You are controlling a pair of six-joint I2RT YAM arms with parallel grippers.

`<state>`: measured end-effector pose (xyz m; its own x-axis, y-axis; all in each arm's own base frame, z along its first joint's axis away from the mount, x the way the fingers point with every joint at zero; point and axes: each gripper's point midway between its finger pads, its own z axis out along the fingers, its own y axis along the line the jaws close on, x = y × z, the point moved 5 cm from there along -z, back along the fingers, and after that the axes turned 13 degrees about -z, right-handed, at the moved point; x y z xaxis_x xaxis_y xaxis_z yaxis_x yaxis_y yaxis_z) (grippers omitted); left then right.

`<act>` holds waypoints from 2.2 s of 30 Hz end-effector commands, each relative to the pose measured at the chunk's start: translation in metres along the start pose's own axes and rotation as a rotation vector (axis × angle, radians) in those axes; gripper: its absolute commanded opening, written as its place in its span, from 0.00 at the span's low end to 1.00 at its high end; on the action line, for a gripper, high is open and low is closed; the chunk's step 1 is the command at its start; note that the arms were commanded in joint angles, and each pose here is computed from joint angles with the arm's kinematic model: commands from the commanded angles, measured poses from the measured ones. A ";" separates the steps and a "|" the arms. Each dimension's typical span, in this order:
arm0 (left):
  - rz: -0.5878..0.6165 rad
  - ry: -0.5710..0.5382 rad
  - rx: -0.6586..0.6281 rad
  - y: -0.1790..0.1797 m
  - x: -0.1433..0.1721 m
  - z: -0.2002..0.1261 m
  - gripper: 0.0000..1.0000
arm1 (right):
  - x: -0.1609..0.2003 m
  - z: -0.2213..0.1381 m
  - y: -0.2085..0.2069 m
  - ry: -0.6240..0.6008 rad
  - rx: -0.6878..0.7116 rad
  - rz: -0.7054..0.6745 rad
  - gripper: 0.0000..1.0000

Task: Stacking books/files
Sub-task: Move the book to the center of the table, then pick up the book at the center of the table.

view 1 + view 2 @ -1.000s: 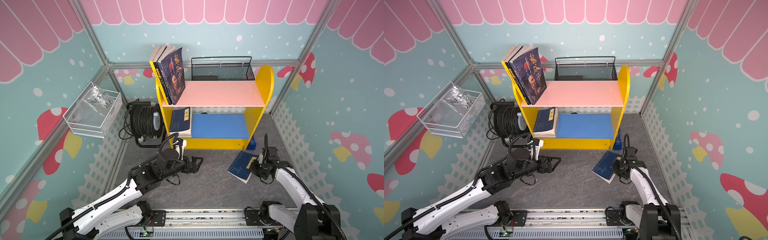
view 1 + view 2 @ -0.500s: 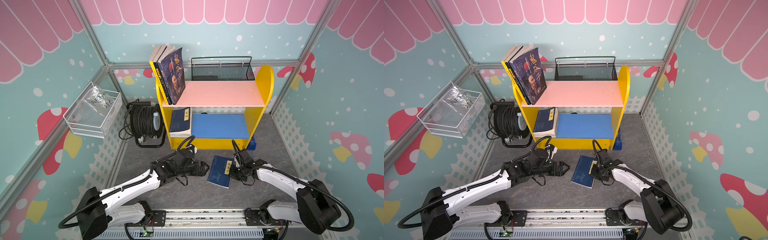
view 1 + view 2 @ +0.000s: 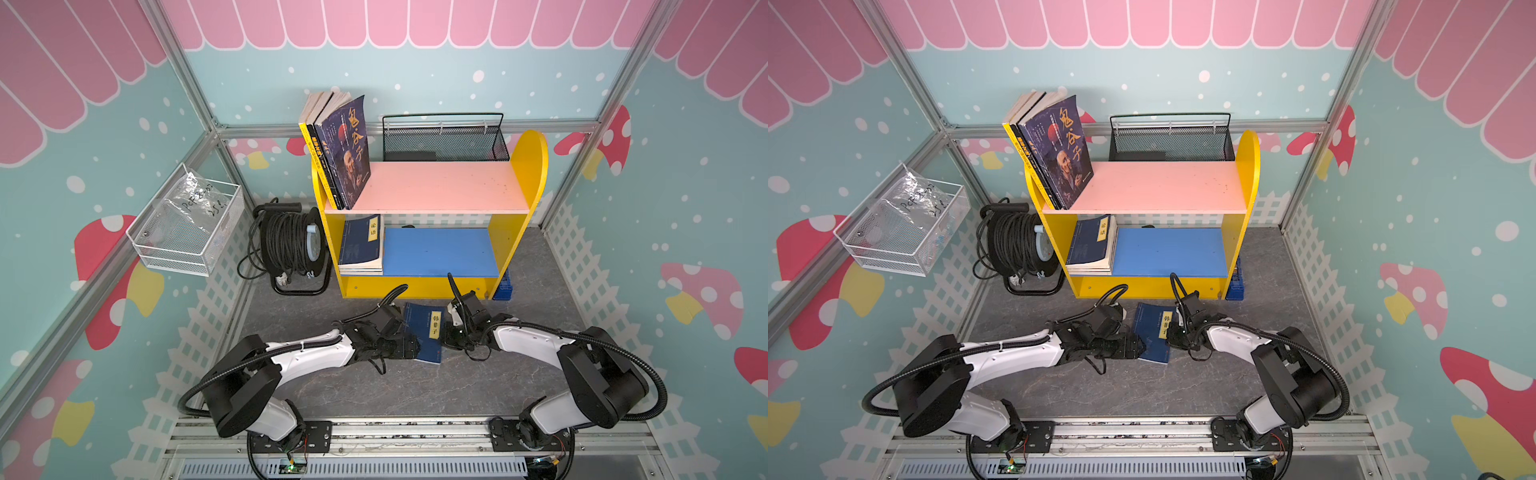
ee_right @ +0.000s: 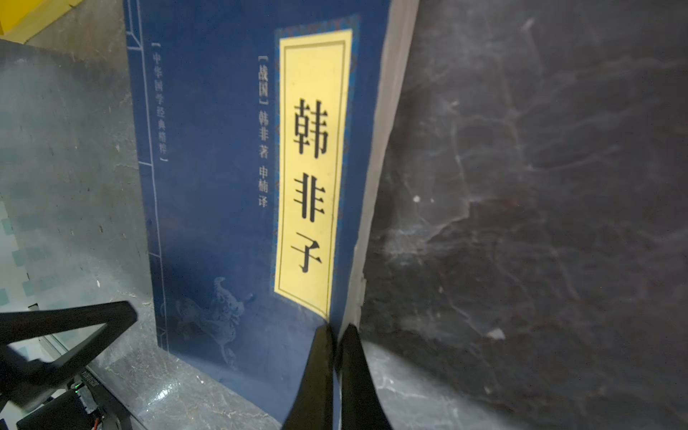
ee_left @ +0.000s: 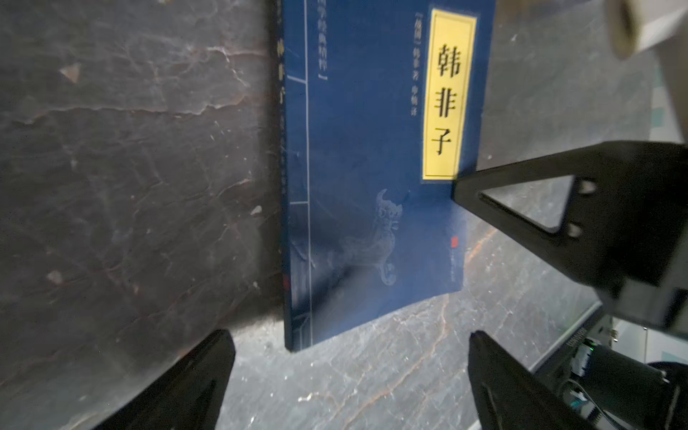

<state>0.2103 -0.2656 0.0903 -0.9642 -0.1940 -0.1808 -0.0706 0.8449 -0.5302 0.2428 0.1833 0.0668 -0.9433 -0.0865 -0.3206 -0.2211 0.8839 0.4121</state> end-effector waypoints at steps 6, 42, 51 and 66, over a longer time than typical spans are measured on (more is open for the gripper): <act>-0.025 -0.018 0.072 -0.018 -0.016 0.016 0.99 | 0.021 0.009 -0.020 0.094 0.114 -0.072 0.00; -0.039 -0.020 0.236 -0.060 -0.022 -0.026 0.01 | 0.000 -0.005 0.008 -0.111 -0.100 -0.027 0.24; 0.054 -0.048 0.293 -0.082 -0.014 -0.121 0.00 | -0.038 -0.099 0.040 -0.509 -0.234 0.074 0.89; -0.007 -0.305 0.531 -0.112 -0.060 -0.240 0.00 | -0.072 -0.195 0.129 -0.713 -0.711 -0.211 0.94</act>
<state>0.2146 -0.2284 0.3378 -0.8504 -0.3894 -0.3540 0.1027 0.5369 -0.8374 0.2408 0.2001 0.2769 -0.5998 0.2790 -0.7499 -0.5580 0.5259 0.6420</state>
